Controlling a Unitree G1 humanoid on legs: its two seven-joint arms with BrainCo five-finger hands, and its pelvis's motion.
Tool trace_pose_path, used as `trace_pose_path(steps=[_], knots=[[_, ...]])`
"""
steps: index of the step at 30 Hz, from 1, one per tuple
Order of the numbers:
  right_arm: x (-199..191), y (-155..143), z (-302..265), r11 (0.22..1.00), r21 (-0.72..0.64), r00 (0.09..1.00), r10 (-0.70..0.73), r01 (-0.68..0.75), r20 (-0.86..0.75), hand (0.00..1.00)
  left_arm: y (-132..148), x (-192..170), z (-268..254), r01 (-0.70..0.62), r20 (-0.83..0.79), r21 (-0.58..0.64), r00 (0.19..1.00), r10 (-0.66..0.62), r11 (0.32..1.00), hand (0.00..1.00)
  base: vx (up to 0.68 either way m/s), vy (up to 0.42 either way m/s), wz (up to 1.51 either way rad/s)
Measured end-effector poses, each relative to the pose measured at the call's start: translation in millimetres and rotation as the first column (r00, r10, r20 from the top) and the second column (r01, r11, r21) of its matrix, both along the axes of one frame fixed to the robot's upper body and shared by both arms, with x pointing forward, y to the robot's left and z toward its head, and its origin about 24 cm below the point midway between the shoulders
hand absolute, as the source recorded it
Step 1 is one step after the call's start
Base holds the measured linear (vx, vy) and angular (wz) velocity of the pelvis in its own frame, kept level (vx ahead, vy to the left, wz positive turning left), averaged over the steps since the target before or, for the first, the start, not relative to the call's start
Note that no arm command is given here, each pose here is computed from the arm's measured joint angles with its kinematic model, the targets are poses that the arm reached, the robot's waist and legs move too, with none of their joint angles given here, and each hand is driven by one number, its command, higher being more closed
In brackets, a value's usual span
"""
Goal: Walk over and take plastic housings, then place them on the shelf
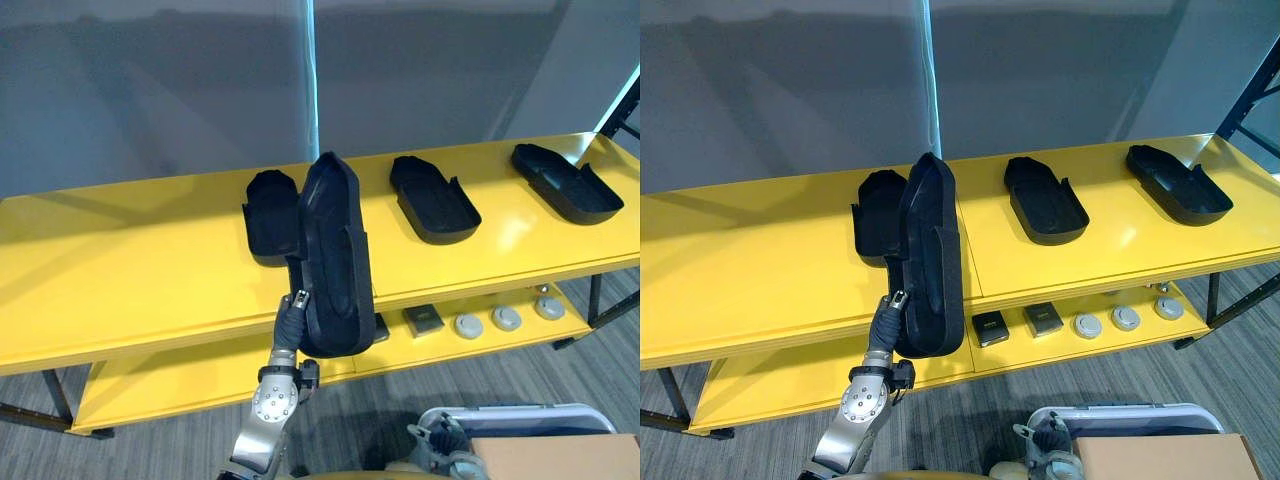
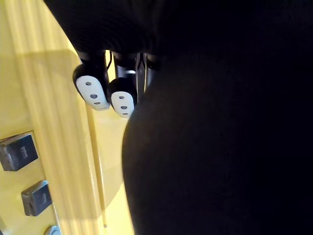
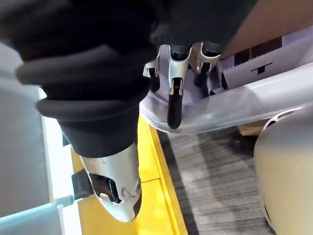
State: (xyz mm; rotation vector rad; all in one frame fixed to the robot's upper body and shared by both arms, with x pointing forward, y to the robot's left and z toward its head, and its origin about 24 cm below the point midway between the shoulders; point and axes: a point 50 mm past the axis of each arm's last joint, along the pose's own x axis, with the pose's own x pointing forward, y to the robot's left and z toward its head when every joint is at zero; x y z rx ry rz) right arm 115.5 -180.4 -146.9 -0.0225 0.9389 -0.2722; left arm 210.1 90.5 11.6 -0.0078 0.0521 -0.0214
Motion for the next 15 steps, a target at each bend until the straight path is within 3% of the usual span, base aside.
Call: trace_pose_path(steps=[6,10,15], knots=[[-5,6,-2,1.000,0.005,1.000,0.021,-0.020,-0.012,0.00,-2,-3,-2,0.012,-0.011,0.002,1.000,-0.012,1.000,1.00,-0.05,-0.020,0.12],[-2,-2,0,0.996,-0.065,0.998,0.053,-0.054,-0.016,0.00,-4,0,1,0.012,0.003,-0.005,1.000,-0.012,1.000,1.00,-0.04,0.013,0.36],[0,-11,1,0.988,-0.133,0.997,0.074,-0.077,-0.033,0.00,-7,2,4,0.008,0.013,-0.028,1.000,-0.008,1.000,1.00,-0.03,0.175,0.13]])
